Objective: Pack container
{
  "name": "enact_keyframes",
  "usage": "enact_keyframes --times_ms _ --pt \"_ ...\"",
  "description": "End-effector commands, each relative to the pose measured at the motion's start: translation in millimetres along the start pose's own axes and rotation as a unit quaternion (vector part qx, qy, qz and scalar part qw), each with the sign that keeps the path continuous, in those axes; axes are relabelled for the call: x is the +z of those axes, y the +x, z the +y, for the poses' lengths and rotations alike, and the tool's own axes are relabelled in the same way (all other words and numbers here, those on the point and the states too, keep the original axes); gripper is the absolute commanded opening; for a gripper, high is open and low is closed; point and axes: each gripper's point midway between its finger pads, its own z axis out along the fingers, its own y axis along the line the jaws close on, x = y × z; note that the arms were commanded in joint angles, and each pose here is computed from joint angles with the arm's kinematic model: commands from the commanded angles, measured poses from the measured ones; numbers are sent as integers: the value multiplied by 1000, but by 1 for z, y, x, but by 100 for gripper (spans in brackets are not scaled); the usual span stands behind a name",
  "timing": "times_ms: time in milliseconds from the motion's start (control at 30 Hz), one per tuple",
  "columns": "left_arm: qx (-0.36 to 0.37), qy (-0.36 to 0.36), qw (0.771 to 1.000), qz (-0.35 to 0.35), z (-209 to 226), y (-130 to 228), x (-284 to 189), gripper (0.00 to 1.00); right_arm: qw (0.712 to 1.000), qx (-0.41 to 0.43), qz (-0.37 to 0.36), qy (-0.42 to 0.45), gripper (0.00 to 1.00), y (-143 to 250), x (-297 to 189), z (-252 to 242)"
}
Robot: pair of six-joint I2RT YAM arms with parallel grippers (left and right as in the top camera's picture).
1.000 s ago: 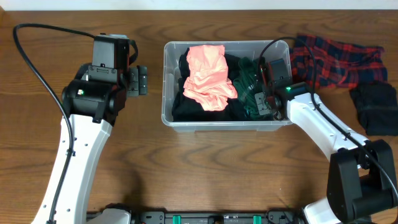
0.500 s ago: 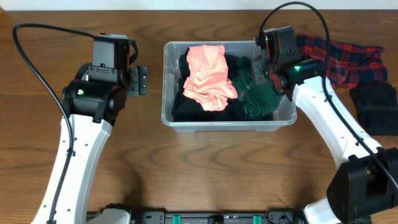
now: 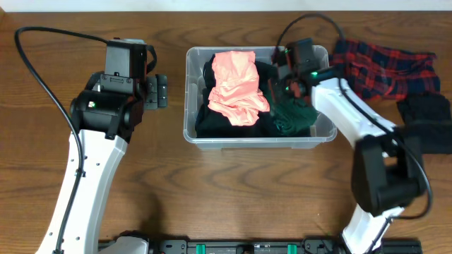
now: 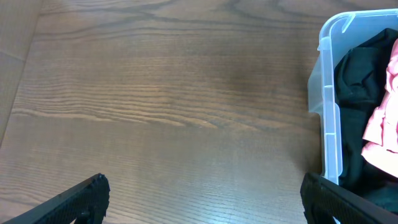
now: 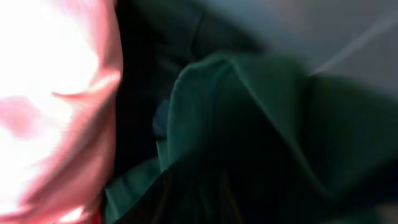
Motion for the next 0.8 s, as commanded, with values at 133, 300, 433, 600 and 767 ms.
enact_keyframes --times_ms 133,300,433,600,767 --pt "1 -7 1000 -7 5 -5 -4 98 999 -33 -4 -32 26 -5 -4 27" --pt "1 -7 1000 -7 5 -5 -4 98 998 -33 -51 -2 29 -34 -58 19" --pt "1 -7 1000 -7 5 -5 -4 98 990 21 -90 103 33 -46 -119 -25" --pt "1 -7 1000 -7 5 -5 -4 98 970 118 -104 186 34 -26 -183 -94" --pt "1 -7 1000 -7 5 -5 -4 98 942 218 -77 243 38 18 -216 -174"
